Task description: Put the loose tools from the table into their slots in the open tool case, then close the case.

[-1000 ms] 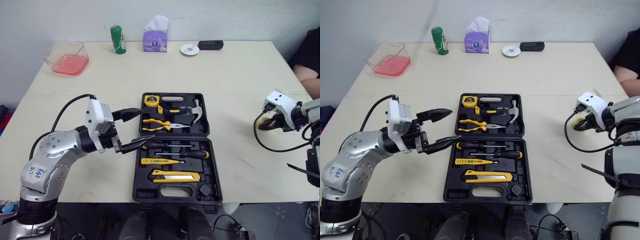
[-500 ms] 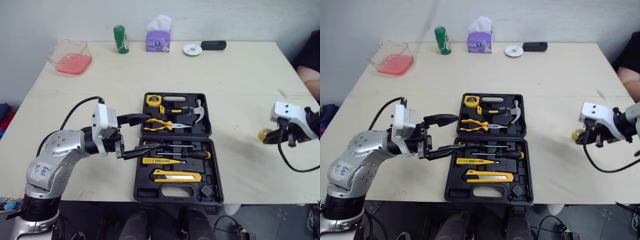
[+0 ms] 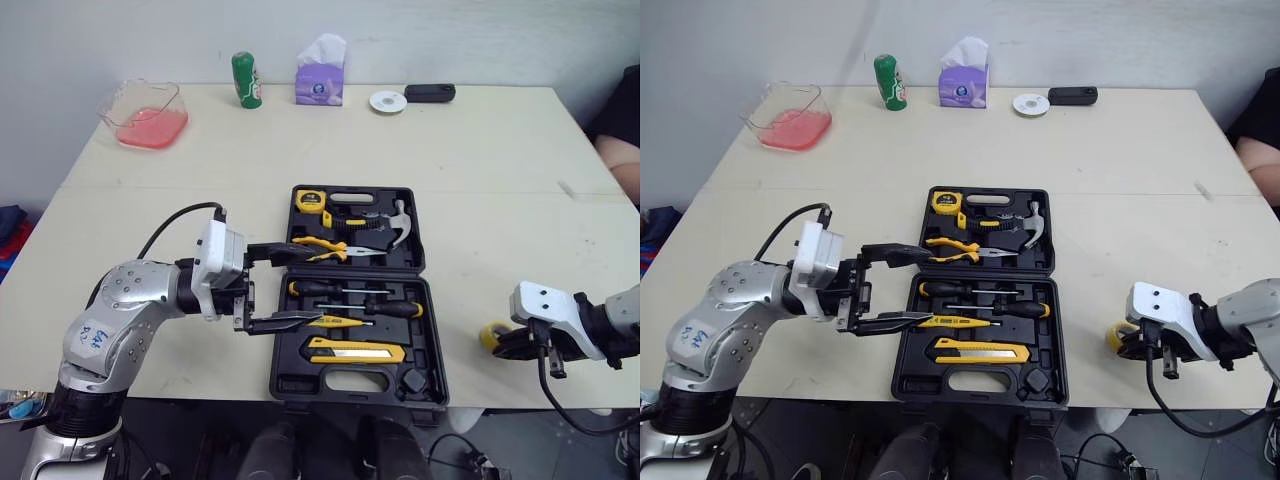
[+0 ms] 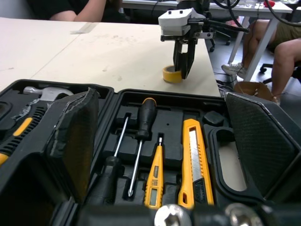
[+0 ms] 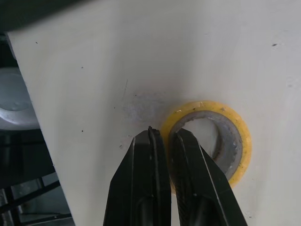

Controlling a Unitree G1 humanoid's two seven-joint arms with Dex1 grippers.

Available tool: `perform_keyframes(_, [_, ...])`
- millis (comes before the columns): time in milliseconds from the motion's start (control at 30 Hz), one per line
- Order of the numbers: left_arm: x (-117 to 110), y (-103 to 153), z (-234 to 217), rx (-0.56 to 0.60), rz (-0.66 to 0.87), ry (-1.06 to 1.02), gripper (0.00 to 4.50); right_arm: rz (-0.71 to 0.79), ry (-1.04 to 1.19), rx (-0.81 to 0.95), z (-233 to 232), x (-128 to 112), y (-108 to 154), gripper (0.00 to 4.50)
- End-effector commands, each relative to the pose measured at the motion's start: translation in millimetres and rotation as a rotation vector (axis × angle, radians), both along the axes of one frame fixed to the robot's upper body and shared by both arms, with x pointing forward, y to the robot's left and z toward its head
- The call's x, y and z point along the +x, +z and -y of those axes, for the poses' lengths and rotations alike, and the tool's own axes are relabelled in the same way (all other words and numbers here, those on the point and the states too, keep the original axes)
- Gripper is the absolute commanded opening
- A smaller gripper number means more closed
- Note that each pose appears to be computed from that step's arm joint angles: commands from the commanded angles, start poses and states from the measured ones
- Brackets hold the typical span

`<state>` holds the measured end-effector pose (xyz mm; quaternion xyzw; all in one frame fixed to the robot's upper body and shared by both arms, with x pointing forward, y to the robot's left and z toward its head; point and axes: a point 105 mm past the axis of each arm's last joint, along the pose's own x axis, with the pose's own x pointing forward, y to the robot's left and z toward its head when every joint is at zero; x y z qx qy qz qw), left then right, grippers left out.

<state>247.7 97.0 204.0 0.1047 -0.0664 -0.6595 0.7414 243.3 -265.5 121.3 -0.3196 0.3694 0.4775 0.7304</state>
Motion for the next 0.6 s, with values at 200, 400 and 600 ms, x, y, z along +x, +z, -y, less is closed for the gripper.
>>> perform_keyframes(200, [-1.9, 8.5, -1.9, -0.015, 0.021, 0.009, 4.50, 0.015, 0.007, -0.064, 7.2, -11.3, 16.3, 3.80])
perform_keyframes(400, [3.2, 4.7, -6.5, -0.004, 0.022, 0.023, 4.50, 0.091, 0.035, -0.068, -0.1, -10.0, 43.9, 3.80])
perform_keyframes(600, [5.2, 5.8, -0.2, -0.011, 0.040, -0.006, 4.50, 0.062, 0.061, -0.117, -8.5, -21.4, 47.2, 3.80])
